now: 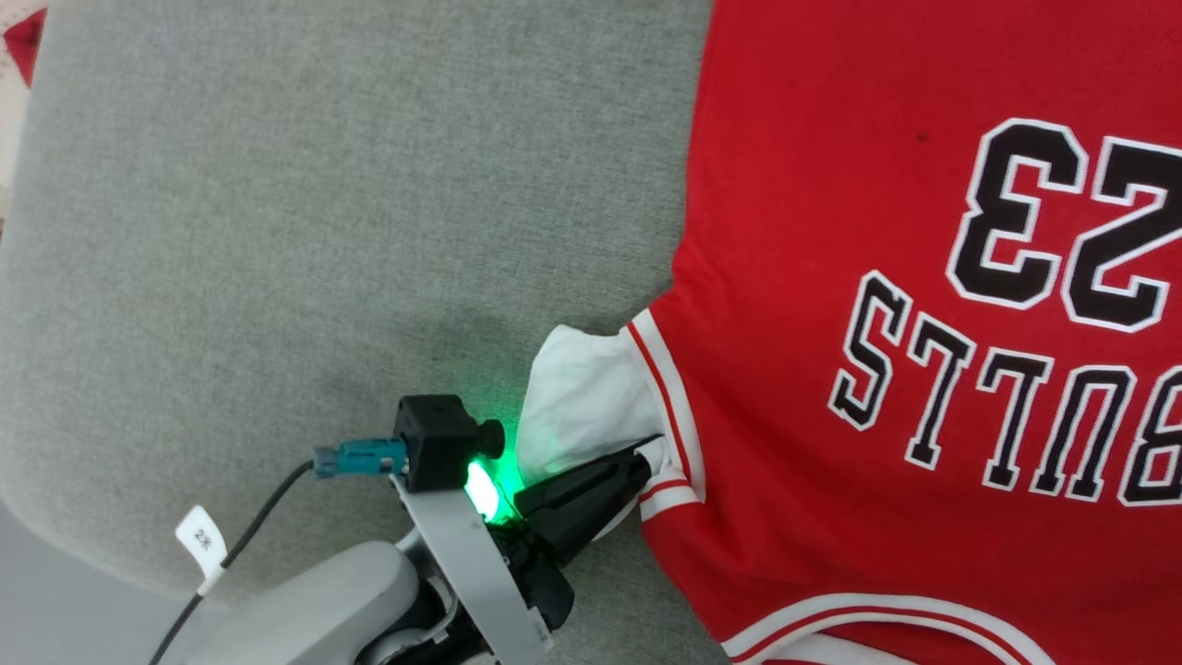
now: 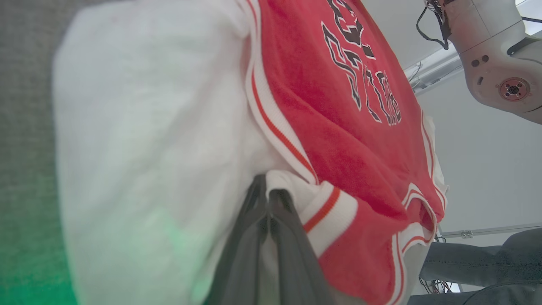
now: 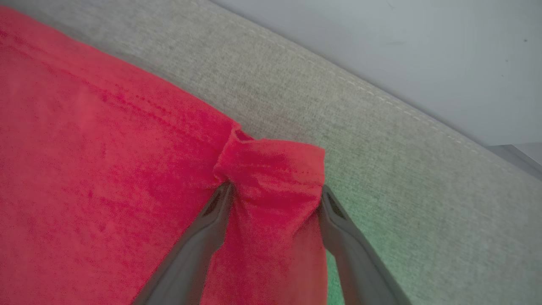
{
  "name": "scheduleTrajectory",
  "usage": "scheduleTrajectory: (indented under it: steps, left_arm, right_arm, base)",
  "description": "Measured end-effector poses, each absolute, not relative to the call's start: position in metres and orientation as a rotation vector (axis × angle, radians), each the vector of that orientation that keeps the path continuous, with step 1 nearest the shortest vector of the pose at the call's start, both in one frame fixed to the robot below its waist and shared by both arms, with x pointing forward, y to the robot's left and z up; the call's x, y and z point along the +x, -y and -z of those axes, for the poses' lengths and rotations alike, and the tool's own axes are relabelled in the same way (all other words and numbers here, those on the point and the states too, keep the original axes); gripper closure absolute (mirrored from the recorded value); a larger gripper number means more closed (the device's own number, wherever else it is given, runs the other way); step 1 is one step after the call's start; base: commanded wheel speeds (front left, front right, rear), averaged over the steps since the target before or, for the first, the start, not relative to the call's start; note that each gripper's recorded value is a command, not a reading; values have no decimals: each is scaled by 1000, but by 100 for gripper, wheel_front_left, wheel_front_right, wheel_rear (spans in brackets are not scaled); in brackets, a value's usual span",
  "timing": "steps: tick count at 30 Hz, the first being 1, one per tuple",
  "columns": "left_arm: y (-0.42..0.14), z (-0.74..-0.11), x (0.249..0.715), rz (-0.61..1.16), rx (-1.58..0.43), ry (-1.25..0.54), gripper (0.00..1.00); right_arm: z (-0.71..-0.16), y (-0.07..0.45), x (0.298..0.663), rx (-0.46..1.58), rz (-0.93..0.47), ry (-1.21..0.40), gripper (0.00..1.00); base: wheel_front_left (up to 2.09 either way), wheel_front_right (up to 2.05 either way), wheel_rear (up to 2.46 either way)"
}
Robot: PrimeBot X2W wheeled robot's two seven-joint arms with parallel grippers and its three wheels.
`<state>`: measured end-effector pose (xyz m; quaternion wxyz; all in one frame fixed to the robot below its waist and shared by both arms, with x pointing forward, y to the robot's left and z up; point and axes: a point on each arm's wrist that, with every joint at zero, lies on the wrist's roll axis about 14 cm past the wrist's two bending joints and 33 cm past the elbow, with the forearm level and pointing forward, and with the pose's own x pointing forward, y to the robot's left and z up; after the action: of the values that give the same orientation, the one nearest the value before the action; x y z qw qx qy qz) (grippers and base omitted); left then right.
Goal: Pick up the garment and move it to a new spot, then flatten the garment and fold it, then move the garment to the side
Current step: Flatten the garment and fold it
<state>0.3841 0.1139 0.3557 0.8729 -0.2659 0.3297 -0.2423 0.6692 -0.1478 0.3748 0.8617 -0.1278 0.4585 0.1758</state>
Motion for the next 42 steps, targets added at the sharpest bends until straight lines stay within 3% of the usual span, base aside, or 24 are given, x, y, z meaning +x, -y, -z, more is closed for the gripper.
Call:
scheduleTrajectory:
  steps: [2,3,4,13,19,24,34,39,42]
  left_arm:
    - [-115,-352,384,497,-562,-695,100]
    - [-116,-350,384,493,-564,-697,100]
    - [-116,-349,385,491,-565,-700,100]
    - [-122,-361,393,451,-603,-638,100]
    - [-146,-373,388,389,-576,-594,100]
    - [-177,-381,370,318,-519,-591,100]
    - [-155,-410,365,403,-491,-532,100]
    - [-139,-421,374,468,-473,-509,100]
    - [-131,-424,379,498,-461,-505,100]
  right_arm:
    - [-362,144,670,-280,-375,-996,0]
    - [-359,141,671,-275,-382,-1004,61]
    - [-355,140,672,-268,-387,-1009,100]
    - [-367,131,668,-169,-429,-905,100]
    - [-388,151,628,-161,-460,-876,100]
    - [-403,178,567,-152,-482,-922,100]
    - [-404,222,405,-84,-504,-1110,100]
    - [-392,208,318,20,-547,-1216,100]
    - [-390,200,286,61,-551,-1241,100]
  base:
    - [0,0,0]
    - [0,0,0]
    - [0,0,0]
    - [0,0,0]
    - [0,0,0]
    - [0,0,0]
    - [0,0,0]
    - [0,0,0]
    - [0,0,0]
